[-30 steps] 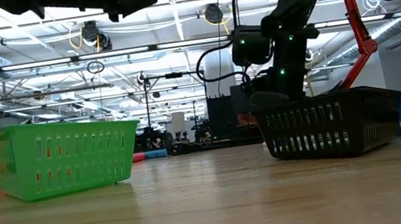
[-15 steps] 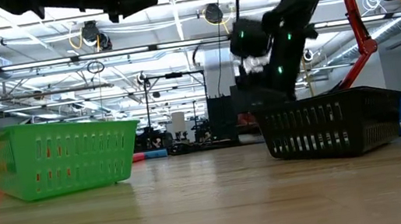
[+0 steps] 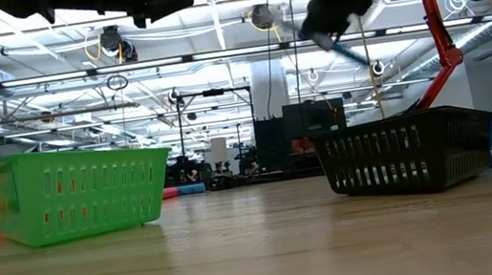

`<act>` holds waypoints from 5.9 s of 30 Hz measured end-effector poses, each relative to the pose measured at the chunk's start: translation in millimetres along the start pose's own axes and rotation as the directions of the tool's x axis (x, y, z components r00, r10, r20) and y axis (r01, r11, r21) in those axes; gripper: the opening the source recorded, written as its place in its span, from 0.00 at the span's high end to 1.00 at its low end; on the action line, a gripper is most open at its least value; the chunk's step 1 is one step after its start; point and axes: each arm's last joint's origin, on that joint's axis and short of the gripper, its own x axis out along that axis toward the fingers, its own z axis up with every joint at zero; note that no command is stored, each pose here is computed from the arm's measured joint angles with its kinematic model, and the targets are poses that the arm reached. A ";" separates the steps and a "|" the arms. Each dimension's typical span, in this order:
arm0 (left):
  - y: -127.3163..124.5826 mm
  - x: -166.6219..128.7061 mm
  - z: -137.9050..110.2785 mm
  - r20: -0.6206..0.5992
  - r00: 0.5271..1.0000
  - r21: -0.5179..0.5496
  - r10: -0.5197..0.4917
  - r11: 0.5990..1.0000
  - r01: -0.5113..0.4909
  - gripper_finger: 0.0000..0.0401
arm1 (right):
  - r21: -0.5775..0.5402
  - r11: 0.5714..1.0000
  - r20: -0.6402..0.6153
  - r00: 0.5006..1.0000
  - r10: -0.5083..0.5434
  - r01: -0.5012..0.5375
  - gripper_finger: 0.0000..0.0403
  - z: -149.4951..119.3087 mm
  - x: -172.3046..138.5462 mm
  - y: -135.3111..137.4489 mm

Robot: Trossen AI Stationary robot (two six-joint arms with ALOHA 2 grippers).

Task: Pick & Place Markers
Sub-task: Put the light blue marker pen into the black basket, then put the small yellow highlighter pen into the green basket

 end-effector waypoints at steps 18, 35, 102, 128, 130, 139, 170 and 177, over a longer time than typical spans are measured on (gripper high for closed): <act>0.0 0.0 0.1 0.000 1.000 -0.001 0.000 1.000 0.000 0.43 | 0.048 0.984 0.096 0.981 0.168 -0.173 0.89 -83.3 18.0 29.7; -0.8 -0.1 -2.6 -0.030 1.000 -0.110 -0.009 0.994 0.005 0.43 | -0.038 0.986 0.131 0.977 0.169 -0.165 0.70 -87.1 18.9 28.9; -251.3 -136.2 -119.4 -0.956 -0.102 0.004 -0.276 0.335 -0.942 0.43 | -0.252 0.960 0.501 0.833 0.236 -0.121 0.75 -126.1 6.3 29.3; -253.0 -140.9 -117.3 -0.943 -0.129 -0.117 -0.308 0.667 -0.736 0.43 | -0.262 0.958 0.528 0.815 0.240 -0.113 0.75 -123.4 4.4 29.9; -254.5 -142.6 -113.7 -0.925 -0.147 -0.142 -0.352 0.675 -0.724 0.43 | -0.262 0.959 0.527 0.815 0.240 -0.113 0.75 -123.5 4.4 29.9; -285.2 -151.4 -89.7 -0.755 -0.130 -0.415 -0.643 0.622 -0.664 0.43 | -0.260 0.959 0.527 0.815 0.239 -0.114 0.75 -123.5 4.4 29.9; -309.6 -209.9 -126.5 -0.813 -0.365 -0.139 -0.453 0.760 -0.635 0.43 | -0.264 0.958 0.526 0.816 0.239 -0.110 0.75 -123.6 4.5 29.8; -307.6 -206.2 -128.7 -0.821 -0.367 -0.135 -0.437 0.773 -0.620 0.53 | -0.264 0.958 0.526 0.817 0.239 -0.110 0.75 -123.6 4.6 29.8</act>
